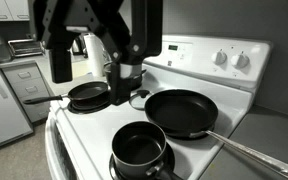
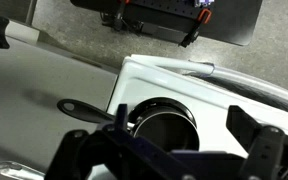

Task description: Pick the lid on the stove and cover the pot on the bottom right

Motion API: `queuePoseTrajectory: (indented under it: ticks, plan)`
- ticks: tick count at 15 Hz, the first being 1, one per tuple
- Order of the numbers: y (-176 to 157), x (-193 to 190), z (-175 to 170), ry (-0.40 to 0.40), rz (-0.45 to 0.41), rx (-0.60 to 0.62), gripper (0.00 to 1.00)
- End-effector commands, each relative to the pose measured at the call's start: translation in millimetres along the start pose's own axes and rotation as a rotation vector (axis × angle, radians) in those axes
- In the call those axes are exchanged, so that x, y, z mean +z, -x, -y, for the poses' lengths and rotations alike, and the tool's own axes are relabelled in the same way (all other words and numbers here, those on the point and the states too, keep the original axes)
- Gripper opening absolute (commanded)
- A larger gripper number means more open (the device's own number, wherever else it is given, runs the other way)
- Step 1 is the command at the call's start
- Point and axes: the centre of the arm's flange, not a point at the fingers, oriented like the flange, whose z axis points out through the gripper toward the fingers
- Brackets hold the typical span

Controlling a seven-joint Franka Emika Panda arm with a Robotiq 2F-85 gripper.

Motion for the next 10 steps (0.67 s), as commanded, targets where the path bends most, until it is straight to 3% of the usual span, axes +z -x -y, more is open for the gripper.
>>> queuePoseTrajectory:
  ticks: [1, 6, 10]
  plan:
    - [0, 0, 0, 0.000, 0.000, 0.000, 1.00]
    - [-3, 2, 2, -0.001, 0.001, -0.004, 1.00]
    - [-19, 9, 25, -0.017, 0.005, -0.022, 1.00]
